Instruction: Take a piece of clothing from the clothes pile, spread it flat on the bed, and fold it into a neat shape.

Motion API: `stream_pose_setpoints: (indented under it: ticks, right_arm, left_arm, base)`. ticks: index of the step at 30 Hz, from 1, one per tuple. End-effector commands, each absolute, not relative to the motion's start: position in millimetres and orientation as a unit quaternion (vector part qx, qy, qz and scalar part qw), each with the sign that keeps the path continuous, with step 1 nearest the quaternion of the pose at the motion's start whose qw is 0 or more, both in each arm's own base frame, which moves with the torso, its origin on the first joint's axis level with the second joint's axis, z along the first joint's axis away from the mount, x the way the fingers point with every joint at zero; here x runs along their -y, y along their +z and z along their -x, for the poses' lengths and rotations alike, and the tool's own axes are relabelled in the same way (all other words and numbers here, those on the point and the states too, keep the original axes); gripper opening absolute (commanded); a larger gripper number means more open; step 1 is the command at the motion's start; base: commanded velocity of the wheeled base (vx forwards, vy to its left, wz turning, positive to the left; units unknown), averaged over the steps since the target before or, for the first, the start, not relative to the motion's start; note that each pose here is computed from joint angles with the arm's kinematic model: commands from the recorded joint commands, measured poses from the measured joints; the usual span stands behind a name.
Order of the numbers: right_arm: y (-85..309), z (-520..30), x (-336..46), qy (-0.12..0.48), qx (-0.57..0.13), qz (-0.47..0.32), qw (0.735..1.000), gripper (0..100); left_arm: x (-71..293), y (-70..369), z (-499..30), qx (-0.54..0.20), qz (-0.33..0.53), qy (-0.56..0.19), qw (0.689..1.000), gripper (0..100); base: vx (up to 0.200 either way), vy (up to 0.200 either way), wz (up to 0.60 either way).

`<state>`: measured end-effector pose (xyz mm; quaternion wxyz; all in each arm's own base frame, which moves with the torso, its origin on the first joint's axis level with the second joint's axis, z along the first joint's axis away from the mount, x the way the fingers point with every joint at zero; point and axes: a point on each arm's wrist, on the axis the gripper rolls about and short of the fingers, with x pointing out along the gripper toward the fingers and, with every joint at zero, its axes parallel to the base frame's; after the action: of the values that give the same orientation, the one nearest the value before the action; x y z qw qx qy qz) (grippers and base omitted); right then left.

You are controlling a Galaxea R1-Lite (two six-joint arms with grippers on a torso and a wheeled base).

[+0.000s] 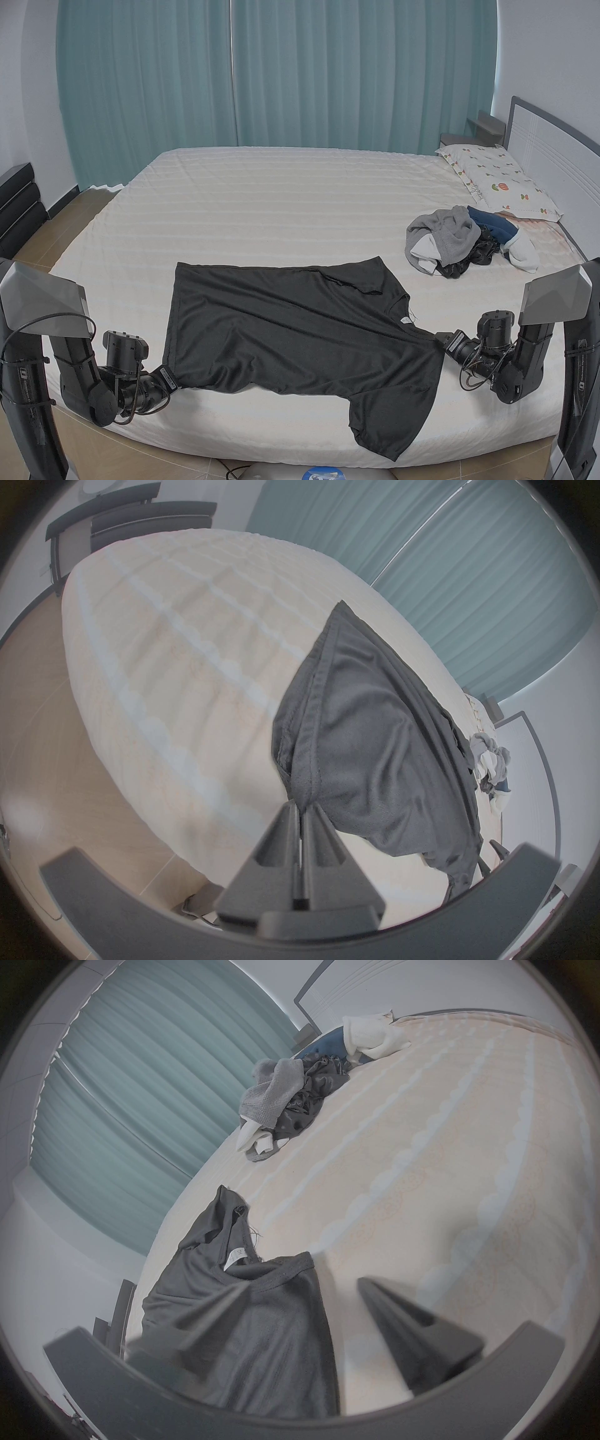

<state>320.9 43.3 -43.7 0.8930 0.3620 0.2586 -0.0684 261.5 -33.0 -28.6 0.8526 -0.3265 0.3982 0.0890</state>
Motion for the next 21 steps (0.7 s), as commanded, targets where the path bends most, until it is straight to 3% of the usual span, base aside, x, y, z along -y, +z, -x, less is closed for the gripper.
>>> stream_pose_setpoints:
  ticks: [1, 13, 21]
  right_arm:
    - [-25.3, -308.1, -42.1, -0.044, -0.261, -0.358, 0.895, 100]
    - [-37.0, -257.1, -59.3, 0.039, -0.379, -0.302, 0.874, 100]
    - [-45.2, -252.7, -77.8, 0.068, -0.4, -0.28, 0.87, 100]
  left_arm:
    - [22.2, -25.1, -262.2, -0.387, 0.325, 0.102, 0.857, 0]
    - [8.0, -9.3, -258.8, -0.362, 0.315, 0.107, 0.871, 0]
    - [0.9, -9.7, -258.1, -0.361, 0.31, 0.114, 0.872, 0]
  base:
    - [0.0, 0.0, 0.0]
    - [0.0, 0.0, 0.0]
    - [0.0, 0.0, 0.0]
